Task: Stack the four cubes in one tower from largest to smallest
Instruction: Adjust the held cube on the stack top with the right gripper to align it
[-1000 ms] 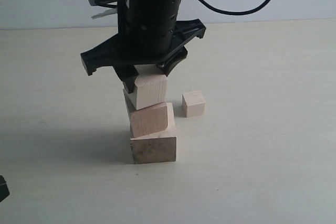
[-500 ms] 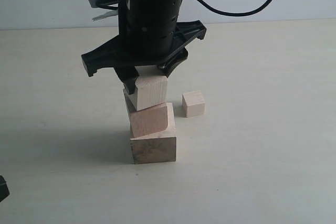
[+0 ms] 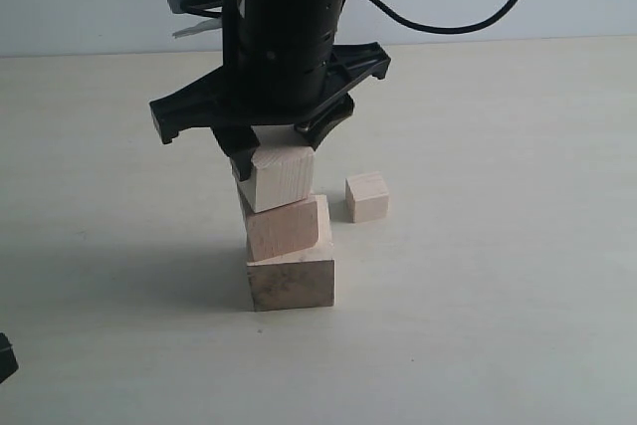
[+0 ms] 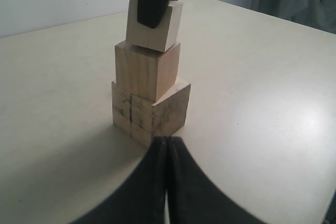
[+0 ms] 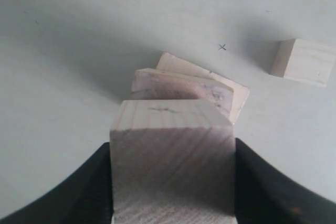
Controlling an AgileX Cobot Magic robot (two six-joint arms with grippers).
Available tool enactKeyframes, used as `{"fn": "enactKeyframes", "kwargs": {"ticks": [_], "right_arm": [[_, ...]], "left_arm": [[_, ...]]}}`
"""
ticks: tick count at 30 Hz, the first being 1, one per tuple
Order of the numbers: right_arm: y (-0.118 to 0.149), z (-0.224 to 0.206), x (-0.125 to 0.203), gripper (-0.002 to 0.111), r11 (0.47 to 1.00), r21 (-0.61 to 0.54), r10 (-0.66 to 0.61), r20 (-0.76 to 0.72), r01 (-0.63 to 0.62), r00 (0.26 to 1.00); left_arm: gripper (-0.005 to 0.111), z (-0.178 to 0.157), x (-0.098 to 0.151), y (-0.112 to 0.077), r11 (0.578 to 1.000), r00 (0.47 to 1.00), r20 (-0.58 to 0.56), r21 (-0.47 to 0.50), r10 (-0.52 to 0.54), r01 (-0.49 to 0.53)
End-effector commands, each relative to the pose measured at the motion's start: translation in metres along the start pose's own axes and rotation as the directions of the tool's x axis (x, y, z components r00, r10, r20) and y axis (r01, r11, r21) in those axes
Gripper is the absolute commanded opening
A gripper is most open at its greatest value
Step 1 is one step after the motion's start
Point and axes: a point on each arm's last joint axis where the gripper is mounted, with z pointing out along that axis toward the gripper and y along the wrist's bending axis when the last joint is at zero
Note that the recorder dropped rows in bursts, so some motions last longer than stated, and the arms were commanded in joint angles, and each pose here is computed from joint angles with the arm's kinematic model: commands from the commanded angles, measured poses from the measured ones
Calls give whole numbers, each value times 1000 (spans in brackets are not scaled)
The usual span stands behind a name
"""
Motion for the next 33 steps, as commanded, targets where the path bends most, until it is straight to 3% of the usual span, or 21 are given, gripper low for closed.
{"fn": "enactKeyframes", "kwargs": {"ticks": [1, 33], "right_arm": [[2, -5, 1, 0, 1000, -5, 0, 15, 0, 1000], [2, -5, 1, 4, 996, -7, 84, 15, -84, 996]], "left_arm": [[0, -1, -1, 0, 1000, 1000, 11, 0, -5, 5], [0, -1, -1, 0, 1000, 1000, 11, 0, -5, 5]]}}
